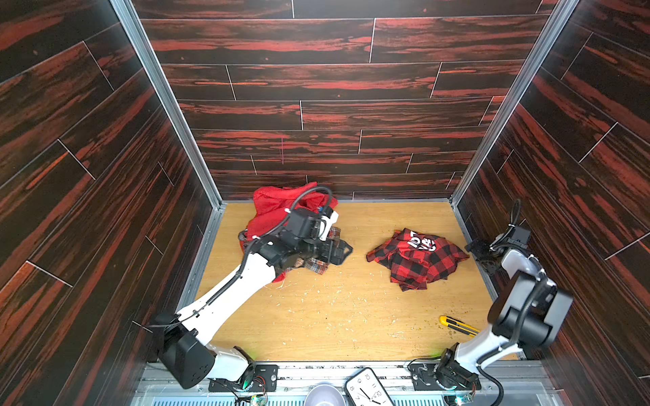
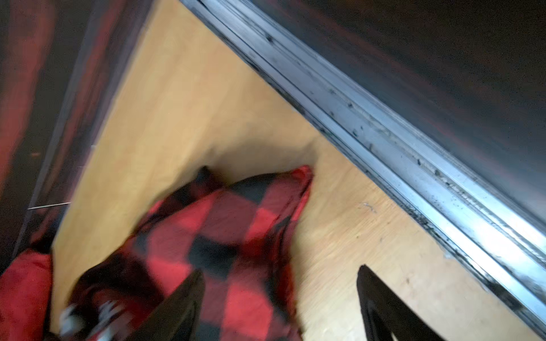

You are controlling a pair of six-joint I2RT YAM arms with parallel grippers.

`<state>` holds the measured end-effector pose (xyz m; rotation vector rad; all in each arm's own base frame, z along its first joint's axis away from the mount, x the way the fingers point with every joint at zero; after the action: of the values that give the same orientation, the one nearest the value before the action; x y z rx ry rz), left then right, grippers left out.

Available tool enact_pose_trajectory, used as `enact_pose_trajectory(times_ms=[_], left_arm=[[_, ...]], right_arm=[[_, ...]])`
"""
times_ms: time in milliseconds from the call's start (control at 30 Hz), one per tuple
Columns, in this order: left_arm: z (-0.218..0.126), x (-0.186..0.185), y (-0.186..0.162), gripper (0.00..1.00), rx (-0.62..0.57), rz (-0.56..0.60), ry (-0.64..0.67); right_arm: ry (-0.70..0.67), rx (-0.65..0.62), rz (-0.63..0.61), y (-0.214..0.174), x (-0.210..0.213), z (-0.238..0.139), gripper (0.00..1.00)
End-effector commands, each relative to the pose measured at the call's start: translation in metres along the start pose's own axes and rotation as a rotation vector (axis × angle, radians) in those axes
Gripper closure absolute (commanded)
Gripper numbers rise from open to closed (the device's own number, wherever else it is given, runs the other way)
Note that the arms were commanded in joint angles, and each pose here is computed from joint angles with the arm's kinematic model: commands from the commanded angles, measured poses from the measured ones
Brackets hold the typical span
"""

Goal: Pick out a specific cloth from the pile

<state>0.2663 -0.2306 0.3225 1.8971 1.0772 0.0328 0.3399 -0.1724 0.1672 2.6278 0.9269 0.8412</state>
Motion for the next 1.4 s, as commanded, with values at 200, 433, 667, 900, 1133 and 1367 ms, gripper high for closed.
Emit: enact_pose_trajectory(times_ms=[200, 433, 667, 900, 1133, 1367], left_arm=[[0.000, -0.008, 0.015, 0.01, -0.031, 0.013, -0.020], [0.008, -0.012, 0.029, 0.01, -0.047, -0.001, -0.019], [0.013, -0.016, 0.034, 0.01, -0.042, 0.004, -0.015], [0.007, -0.015, 0.031, 0.01, -0.035, 0.017, 0.016], [0.004, -0.016, 0.028, 0.01, -0.055, 0.003, 0.010], [0.005, -0.014, 0.021, 0.01, -0.060, -0.011, 0.008]], right_arm=[[0.050, 0.076, 0.062, 0.011, -0.003, 0.045, 0.19], [0.078, 0.107, 0.094, 0.012, -0.007, 0.070, 0.22], [0.097, 0.129, 0.111, 0.021, -0.004, 0.086, 0.32], [0.188, 0.141, 0.066, 0.034, 0.016, 0.082, 0.95], [0.380, 0.075, -0.074, 0.035, 0.058, 0.027, 1.00], [0.547, 0.035, -0.222, 0.009, 0.104, -0.034, 1.00]])
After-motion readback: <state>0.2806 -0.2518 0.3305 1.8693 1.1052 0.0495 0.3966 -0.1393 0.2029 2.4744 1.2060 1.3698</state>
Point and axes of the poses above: each gripper's point midway between its finger pads, its own z axis out along the fingers, its own x axis along the line the jaws close on, y = z × x, the point moved 9 cm from there along -z, back along the fingers, and after that the axes turned 2 degrees about z, right-handed, at the moved point
